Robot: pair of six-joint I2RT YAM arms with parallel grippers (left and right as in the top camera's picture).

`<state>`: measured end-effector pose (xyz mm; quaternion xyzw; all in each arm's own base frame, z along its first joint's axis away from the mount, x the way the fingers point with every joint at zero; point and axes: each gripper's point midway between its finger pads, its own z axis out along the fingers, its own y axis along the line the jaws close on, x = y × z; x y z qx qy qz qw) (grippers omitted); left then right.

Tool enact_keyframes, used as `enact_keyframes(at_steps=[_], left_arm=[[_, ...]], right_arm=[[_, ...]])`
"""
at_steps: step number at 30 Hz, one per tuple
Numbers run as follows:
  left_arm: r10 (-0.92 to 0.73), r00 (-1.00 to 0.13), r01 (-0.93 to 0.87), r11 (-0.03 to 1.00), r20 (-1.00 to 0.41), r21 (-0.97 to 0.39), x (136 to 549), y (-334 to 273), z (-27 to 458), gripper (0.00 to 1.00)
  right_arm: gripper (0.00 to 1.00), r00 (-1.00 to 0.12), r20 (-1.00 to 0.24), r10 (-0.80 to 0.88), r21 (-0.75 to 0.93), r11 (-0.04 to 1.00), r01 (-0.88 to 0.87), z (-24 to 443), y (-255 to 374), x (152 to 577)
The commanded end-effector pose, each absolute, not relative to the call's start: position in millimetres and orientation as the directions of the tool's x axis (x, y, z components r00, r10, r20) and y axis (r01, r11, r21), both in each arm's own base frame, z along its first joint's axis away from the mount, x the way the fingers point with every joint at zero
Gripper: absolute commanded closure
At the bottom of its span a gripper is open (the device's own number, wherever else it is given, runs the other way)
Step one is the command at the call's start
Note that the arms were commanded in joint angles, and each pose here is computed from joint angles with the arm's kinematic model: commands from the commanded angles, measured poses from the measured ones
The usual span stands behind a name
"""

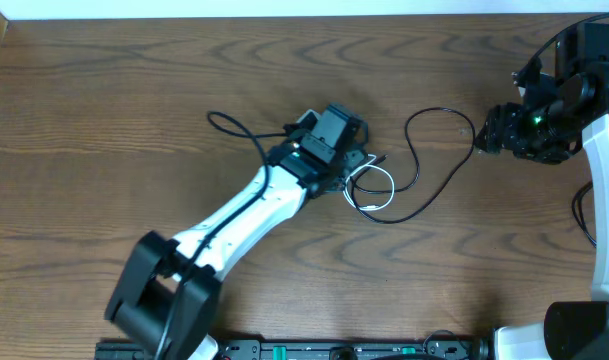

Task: Untangle cables

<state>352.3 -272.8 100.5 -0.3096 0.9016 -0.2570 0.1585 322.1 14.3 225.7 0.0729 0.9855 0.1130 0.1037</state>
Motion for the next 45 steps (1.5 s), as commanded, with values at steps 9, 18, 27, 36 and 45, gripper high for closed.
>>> enact_keyframes(at_steps=[9, 18, 27, 36, 45], left_arm=[[-0.638, -0.724, -0.456, 0.729, -0.264, -0.511, 387.7, -246.5, 78.7, 0.69], [-0.465, -0.773, -0.229, 0.839, -0.432, -0.493, 390.8, -215.1, 144.6, 0.93], [-0.363, -0.652, 0.011, 0.873, -0.666, -0.487, 345.5, -160.6, 281.0, 0.92], [-0.506, -0.395, 0.085, 0.811, -0.767, -0.578, 309.4, -106.3, 382.9, 0.88], [-0.481, -0.496, 0.066, 0.809, -0.723, -0.584, 314.3, -112.4, 356.6, 0.87]], right_arm=[[0.35, -0.972, -0.196, 0.127, 0.246, 0.966, 0.076, 227.4, 16.8, 319.2], [0.36, -0.974, -0.195, 0.117, 0.237, 0.969, 0.069, 222.1, 15.5, 319.9], [0.36, -0.985, -0.131, 0.117, 0.294, 0.953, 0.074, 183.2, 25.9, 315.1], [0.36, -0.992, -0.097, 0.084, 0.403, 0.915, 0.038, 129.2, 54.9, 310.4], [0.36, -0.991, -0.135, -0.008, 0.469, 0.88, -0.071, 102.6, 94.8, 307.3]])
